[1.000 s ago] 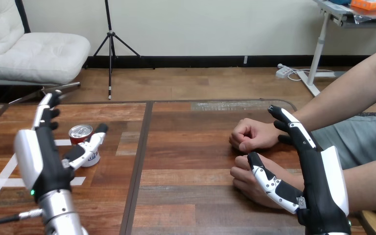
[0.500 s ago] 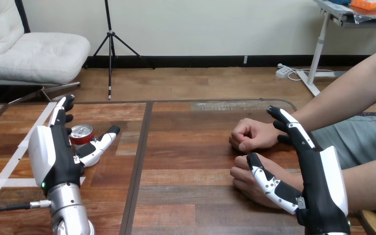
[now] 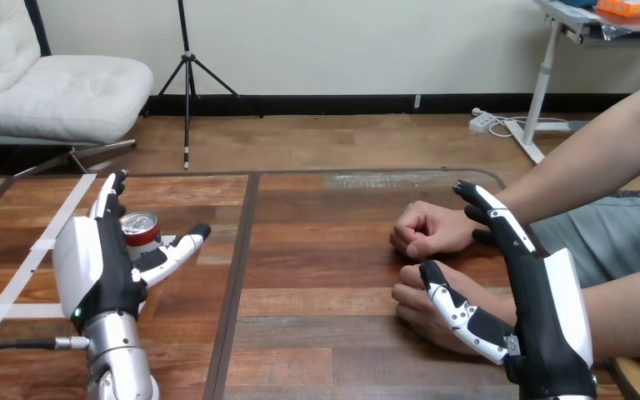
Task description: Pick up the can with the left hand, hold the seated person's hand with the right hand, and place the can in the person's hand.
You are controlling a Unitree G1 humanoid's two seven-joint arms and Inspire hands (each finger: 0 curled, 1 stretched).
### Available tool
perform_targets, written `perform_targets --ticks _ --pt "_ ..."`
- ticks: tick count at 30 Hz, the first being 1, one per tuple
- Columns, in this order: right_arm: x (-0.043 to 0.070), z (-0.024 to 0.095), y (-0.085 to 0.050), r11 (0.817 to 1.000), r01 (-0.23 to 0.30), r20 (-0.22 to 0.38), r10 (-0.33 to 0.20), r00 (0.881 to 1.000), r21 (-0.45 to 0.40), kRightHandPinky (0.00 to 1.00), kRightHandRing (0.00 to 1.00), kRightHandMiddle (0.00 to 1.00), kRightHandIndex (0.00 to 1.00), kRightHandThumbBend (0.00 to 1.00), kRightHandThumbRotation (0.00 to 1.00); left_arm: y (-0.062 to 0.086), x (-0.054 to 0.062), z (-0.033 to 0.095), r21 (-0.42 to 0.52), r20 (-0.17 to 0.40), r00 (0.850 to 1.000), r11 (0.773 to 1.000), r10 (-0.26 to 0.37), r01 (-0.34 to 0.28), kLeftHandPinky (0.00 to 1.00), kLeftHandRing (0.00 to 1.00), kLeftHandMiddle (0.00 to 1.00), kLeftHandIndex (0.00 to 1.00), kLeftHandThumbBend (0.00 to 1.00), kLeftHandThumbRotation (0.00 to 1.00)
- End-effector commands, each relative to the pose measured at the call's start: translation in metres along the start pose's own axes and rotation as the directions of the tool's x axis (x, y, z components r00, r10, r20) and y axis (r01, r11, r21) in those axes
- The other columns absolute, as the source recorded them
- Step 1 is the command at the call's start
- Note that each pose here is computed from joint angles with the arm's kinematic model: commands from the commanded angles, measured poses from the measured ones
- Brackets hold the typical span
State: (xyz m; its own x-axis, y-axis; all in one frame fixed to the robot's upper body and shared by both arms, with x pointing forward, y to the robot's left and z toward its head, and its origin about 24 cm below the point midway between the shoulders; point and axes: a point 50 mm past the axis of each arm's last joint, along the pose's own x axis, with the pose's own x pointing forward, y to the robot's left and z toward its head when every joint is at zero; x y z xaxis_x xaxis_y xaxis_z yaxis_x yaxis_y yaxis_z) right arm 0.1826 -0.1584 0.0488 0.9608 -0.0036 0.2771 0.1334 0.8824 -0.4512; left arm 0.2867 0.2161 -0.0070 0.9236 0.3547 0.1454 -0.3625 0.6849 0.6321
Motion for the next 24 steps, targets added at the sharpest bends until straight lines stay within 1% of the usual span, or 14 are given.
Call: perform_targets --ticks 1,11,18,24 --pt "0.0154 0.0143 -0.0051 0.999 0.036 0.086 -0.037 0.996 0.009 0.81 0.87 0.89 0.86 0.44 0.00 0.0085 0.0242 0.0229 0.043 0.100 0.994 0.998 0.039 -0.044 0.72 0.86 0.93 0.95 0.96 0.44" --pt "0.0159 0.0137 -0.0060 0.999 0.037 0.087 -0.037 0.996 0.000 0.80 0.86 0.89 0.86 0.44 0.00 0.0079 0.0227 0.0226 0.081 0.111 0.992 0.994 0.067 -0.076 0.82 0.96 0.99 1.00 0.99 0.49" --pt "0.0160 0.0140 -0.0064 0.999 0.032 0.083 -0.032 0.996 0.001 0.80 0.86 0.89 0.86 0.44 0.00 0.0080 0.0209 0.0221 0.080 0.118 0.989 0.992 0.085 -0.094 0.87 0.99 1.00 1.00 1.00 0.49" --pt "0.0164 0.0141 -0.0065 0.999 0.032 0.084 -0.032 0.996 0.004 0.80 0.86 0.89 0.86 0.44 0.00 0.0084 0.0190 0.0219 0.069 0.130 0.986 0.991 0.103 -0.113 0.88 0.99 1.00 1.00 1.00 0.48"
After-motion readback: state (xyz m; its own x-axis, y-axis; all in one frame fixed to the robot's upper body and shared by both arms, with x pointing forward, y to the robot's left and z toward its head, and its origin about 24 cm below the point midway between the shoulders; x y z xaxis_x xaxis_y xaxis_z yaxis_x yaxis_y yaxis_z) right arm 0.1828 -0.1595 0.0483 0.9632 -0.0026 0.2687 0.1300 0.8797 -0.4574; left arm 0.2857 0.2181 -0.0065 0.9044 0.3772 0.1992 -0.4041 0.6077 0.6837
